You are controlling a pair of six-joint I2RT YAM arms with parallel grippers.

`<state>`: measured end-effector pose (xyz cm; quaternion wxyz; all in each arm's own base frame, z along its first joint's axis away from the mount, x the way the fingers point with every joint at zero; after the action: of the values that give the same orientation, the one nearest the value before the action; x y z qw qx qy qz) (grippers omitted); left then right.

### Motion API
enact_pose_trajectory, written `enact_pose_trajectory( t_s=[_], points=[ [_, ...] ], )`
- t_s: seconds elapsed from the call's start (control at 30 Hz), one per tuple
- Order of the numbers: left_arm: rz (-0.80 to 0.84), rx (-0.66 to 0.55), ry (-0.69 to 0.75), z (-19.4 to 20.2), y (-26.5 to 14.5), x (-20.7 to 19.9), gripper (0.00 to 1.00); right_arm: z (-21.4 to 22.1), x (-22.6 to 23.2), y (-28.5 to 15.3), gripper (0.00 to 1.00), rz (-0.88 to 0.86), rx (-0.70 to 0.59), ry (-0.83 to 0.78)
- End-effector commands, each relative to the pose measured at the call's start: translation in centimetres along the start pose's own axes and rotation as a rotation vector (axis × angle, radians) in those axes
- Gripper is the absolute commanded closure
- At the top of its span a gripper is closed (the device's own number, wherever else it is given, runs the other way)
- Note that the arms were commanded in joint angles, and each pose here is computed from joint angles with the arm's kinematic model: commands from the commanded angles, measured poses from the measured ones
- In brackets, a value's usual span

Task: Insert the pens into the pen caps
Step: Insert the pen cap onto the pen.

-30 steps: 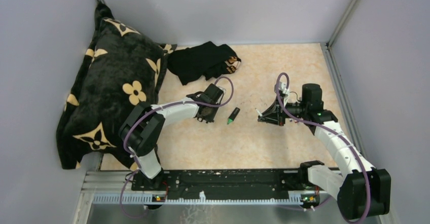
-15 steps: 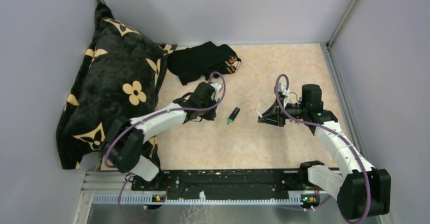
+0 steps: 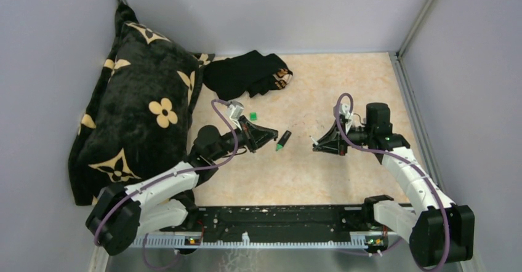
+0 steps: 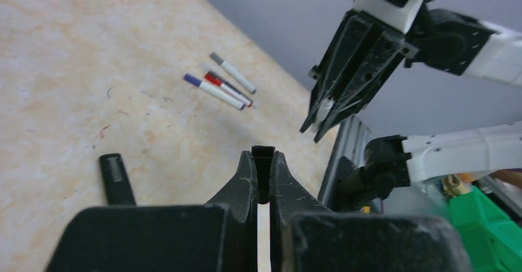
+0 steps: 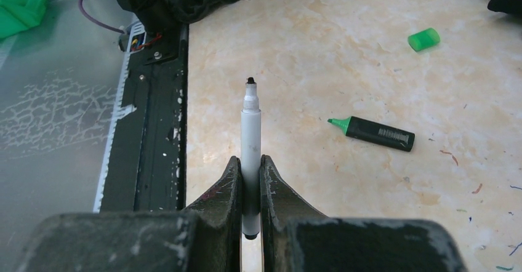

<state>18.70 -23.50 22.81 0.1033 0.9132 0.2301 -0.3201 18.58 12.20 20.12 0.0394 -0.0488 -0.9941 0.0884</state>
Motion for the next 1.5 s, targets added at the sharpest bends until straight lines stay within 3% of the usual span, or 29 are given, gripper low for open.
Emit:
enact_pose_trajectory(
  t_s=[0.0, 0.37, 0.6, 0.97, 1.47],
  points=[
    [0.262, -0.169, -0.063, -1.8, 0.0, -4.0, 1.00, -0.9, 0.5, 0.0, 1.00, -0.060, -0.056, -0.077],
    [0.327, -0.373, -0.118, -1.5, 3.3, -6.9, 1.00, -0.9, 0.6, 0.6, 1.00, -0.090, -0.089, -0.030],
    [0.332, -0.497, -0.181, -1.6, 4.6, -6.7, 1.00, -0.9, 0.8, 1.0, 1.00, -0.105, -0.093, -0.013],
    [0.368, -0.541, -0.204, -0.8, 6.7, -7.2, 1.00, -1.1, 0.5, 1.5, 1.00, -0.086, -0.100, 0.031],
    [0.382, -0.572, -0.195, -1.3, 6.4, -7.7, 1.00, -0.5, -0.1, 1.7, 1.00, -0.018, -0.076, 0.061]
  ],
)
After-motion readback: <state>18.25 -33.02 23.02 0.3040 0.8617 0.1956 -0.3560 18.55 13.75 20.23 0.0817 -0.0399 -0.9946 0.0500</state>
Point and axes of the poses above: each gripper's point midway between its finger pads, its own y axis out along the fingers, its own x axis along the line the jaws close on, z = x × y, the point moved 7 cm from there along -y, back along the fingers, and after that the axes turned 8 degrees about -y, right-handed, at the moved point
